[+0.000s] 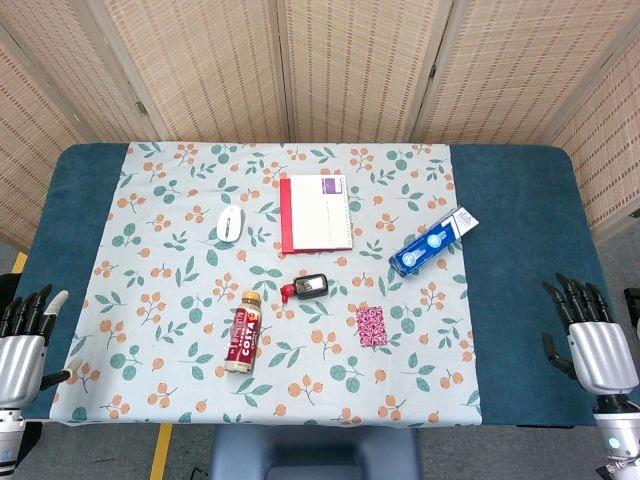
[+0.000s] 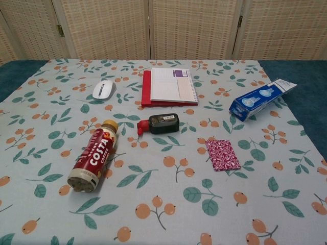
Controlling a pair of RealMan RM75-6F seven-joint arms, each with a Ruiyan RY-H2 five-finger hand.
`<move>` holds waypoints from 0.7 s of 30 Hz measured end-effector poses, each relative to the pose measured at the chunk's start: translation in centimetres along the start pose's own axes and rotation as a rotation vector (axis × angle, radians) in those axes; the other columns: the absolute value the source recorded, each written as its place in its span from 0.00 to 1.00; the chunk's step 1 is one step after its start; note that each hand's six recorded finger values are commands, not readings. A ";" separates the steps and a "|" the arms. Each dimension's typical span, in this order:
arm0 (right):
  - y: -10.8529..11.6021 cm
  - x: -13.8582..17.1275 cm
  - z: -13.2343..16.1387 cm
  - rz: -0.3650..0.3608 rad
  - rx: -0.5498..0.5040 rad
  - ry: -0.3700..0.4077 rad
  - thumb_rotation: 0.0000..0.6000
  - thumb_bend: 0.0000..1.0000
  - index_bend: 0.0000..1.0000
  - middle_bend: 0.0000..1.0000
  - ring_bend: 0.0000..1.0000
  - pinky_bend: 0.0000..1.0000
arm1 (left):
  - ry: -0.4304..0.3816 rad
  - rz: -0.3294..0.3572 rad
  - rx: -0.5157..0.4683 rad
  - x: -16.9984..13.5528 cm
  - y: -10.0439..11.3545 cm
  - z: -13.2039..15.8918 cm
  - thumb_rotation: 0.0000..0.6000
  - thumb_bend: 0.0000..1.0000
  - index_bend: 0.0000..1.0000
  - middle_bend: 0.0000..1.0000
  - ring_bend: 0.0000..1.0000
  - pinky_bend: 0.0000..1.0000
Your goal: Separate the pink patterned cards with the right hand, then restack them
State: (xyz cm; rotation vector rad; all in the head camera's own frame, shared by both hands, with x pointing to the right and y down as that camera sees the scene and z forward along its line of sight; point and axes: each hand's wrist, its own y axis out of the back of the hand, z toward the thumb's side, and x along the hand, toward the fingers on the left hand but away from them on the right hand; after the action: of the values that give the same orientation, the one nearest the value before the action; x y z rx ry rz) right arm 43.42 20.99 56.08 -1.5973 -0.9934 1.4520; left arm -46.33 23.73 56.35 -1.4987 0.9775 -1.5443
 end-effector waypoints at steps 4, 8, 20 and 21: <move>0.1 -0.1 0.1 0.001 -0.003 0.007 1.00 0.51 0.08 0.05 0.00 0.00 | 0.011 -0.017 0.001 0.0 -0.6 -0.2 1.00 0.22 0.10 0.01 0.01 0.00; 0.1 -0.1 0.3 0.007 -0.009 0.017 1.00 0.51 0.08 0.05 0.00 0.00 | 0.009 -0.018 -0.007 -0.2 -0.7 -0.2 1.00 0.22 0.10 0.01 0.01 0.00; -0.3 -0.6 2.6 0.035 -0.057 0.109 1.00 0.51 0.16 0.05 0.00 0.00 | 0.000 -0.008 -0.022 -0.4 -0.5 -0.1 1.00 0.22 0.10 0.01 0.02 0.00; -0.5 -0.7 2.9 0.045 -0.059 0.119 1.00 0.51 0.17 0.05 0.00 0.00 | -0.001 -0.008 -0.024 -0.4 -0.6 -0.1 1.00 0.22 0.10 0.01 0.03 0.00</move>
State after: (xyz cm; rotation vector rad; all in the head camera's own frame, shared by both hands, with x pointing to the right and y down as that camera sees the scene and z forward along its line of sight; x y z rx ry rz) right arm 40.43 20.64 56.58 -1.7377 -0.9454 1.3509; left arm -46.43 24.34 56.68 -1.5215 0.9938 -1.5426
